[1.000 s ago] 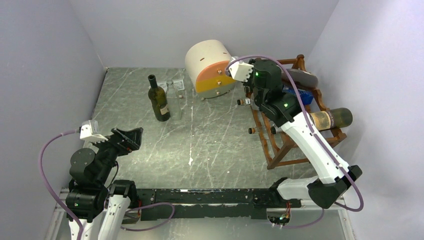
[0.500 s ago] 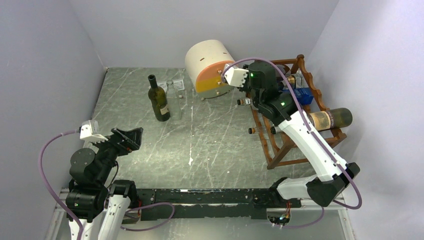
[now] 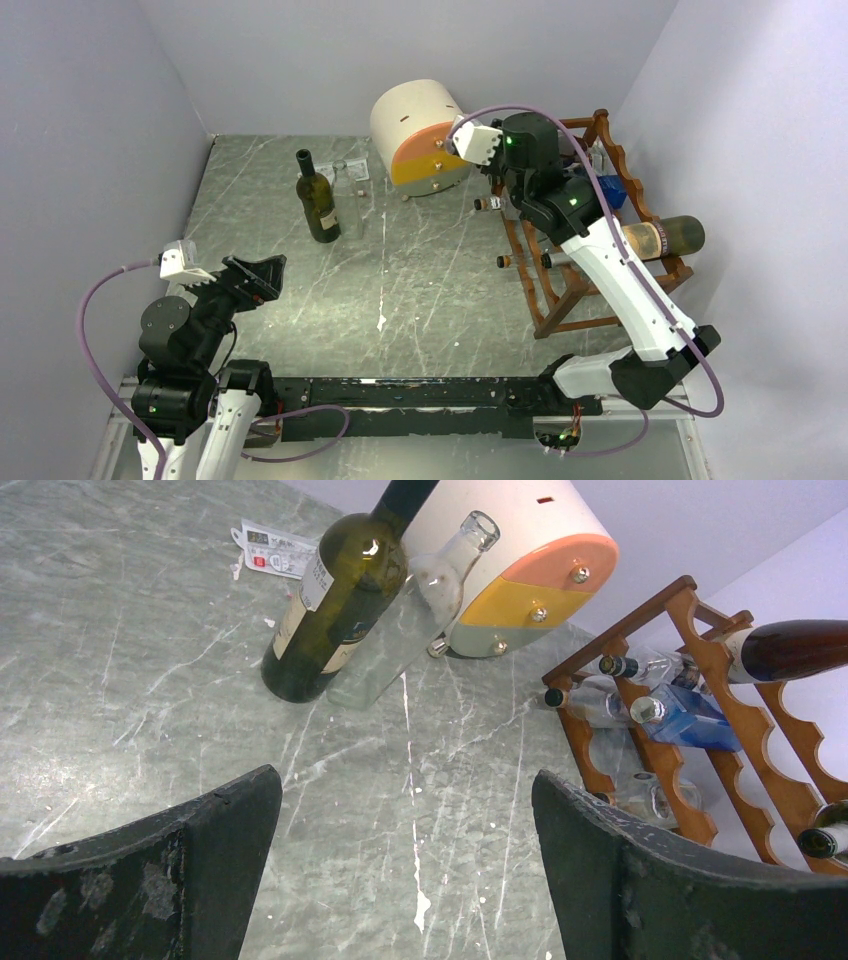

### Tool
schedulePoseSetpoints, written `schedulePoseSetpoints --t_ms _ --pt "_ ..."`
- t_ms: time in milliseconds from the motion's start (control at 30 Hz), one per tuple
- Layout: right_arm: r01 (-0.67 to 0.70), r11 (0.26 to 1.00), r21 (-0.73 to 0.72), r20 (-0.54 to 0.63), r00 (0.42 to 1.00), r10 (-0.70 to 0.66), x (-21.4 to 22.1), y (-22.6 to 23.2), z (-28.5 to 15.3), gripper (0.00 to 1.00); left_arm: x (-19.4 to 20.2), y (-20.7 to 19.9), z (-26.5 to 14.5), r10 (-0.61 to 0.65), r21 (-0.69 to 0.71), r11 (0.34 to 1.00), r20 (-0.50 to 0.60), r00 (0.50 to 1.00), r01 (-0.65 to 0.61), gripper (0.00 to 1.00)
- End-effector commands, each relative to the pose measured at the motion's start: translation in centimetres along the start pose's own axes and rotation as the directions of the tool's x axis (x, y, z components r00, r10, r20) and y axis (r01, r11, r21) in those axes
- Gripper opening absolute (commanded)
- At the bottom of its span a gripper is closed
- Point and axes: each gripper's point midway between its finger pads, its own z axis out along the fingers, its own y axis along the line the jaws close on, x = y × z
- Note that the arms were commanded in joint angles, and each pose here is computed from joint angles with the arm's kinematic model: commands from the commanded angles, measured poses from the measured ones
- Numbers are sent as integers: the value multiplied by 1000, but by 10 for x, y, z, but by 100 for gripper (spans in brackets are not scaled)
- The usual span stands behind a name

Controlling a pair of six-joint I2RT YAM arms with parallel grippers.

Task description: Take the wine bottle off the wine rack

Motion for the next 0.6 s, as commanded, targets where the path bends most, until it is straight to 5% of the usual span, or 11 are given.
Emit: schedulePoseSetpoints --t_ms 0,567 --pt "-57 955 290 11 998 56 8 -98 -50 0 -1 -3 4 12 19 1000 4 1000 -12 99" --pt "-76 952 297 55 997 63 -8 -112 -65 0 1 -2 7 11 12 1000 -13 1000 -10 99"
